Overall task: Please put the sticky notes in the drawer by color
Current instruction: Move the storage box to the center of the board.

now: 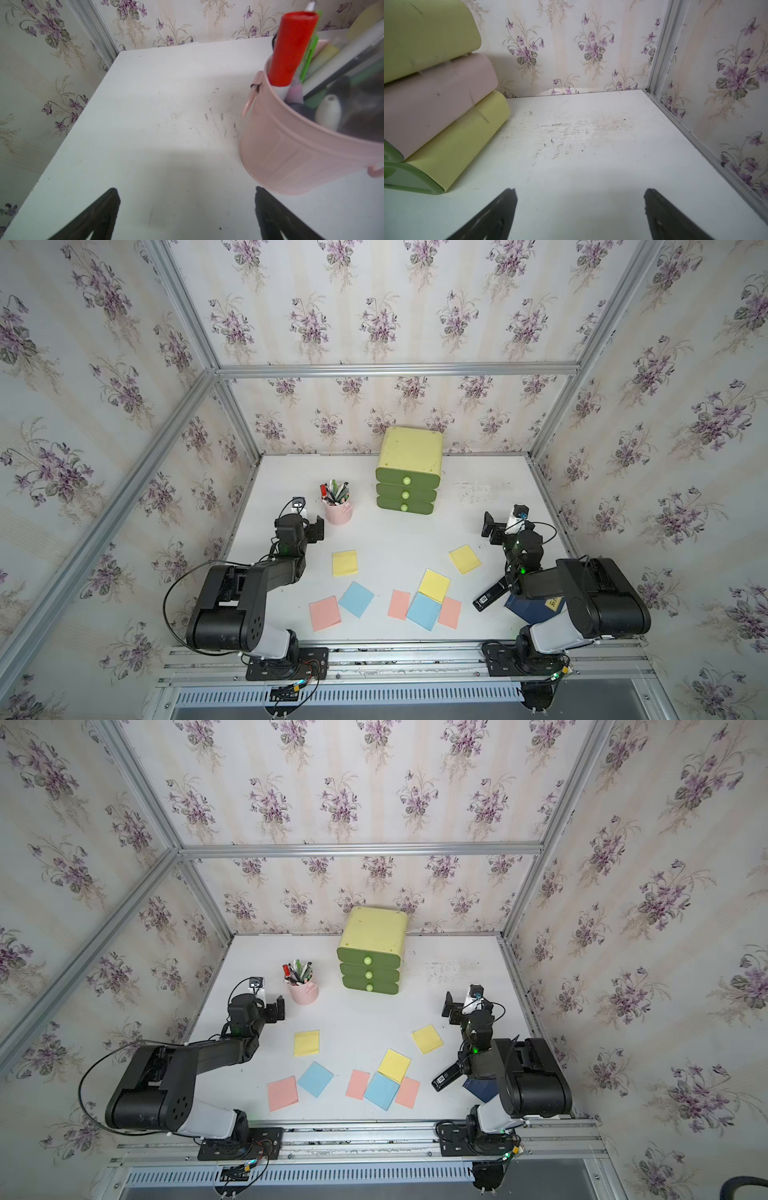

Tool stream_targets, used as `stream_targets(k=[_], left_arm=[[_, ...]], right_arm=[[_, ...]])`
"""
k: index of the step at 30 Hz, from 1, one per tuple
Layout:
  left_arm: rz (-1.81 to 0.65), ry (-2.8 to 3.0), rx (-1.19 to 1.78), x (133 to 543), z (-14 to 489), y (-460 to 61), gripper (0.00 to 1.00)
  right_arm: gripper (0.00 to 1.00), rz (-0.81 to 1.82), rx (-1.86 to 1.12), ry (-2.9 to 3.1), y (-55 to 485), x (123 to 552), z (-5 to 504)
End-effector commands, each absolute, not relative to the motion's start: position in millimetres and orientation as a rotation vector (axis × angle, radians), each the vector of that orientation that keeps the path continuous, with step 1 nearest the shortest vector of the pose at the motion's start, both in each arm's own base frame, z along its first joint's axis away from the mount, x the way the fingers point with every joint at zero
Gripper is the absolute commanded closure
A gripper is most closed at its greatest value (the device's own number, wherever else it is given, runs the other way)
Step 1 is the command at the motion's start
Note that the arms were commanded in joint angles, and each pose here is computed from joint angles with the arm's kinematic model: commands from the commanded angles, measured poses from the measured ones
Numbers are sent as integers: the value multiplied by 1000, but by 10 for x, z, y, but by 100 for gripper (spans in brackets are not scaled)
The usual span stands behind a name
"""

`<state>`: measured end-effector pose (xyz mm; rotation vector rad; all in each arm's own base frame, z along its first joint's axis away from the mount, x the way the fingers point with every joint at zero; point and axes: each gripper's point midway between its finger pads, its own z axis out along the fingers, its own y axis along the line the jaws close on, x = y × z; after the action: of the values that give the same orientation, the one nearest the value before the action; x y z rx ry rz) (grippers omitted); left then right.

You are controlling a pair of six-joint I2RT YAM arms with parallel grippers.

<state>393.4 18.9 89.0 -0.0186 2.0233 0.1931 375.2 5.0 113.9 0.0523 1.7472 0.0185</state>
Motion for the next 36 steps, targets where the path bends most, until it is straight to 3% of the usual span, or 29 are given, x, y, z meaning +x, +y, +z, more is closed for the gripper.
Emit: stream_targets(k=[1, 25, 31, 36], left_arm=[[192, 2013, -12, 3951, 920, 181, 0], [189, 1999, -16, 3933, 978, 184, 0], [190, 1951, -80, 3731, 1479, 238, 0], [-21, 1902, -181, 3594, 1965, 74, 0]], right_arm=[[0, 27, 54, 1719, 57, 3765, 1210], [0, 31, 51, 1707, 63, 3757, 1252], [0, 73, 54, 1801, 115, 3753, 1493], [0, 228, 25, 1770, 317, 3670, 1828]])
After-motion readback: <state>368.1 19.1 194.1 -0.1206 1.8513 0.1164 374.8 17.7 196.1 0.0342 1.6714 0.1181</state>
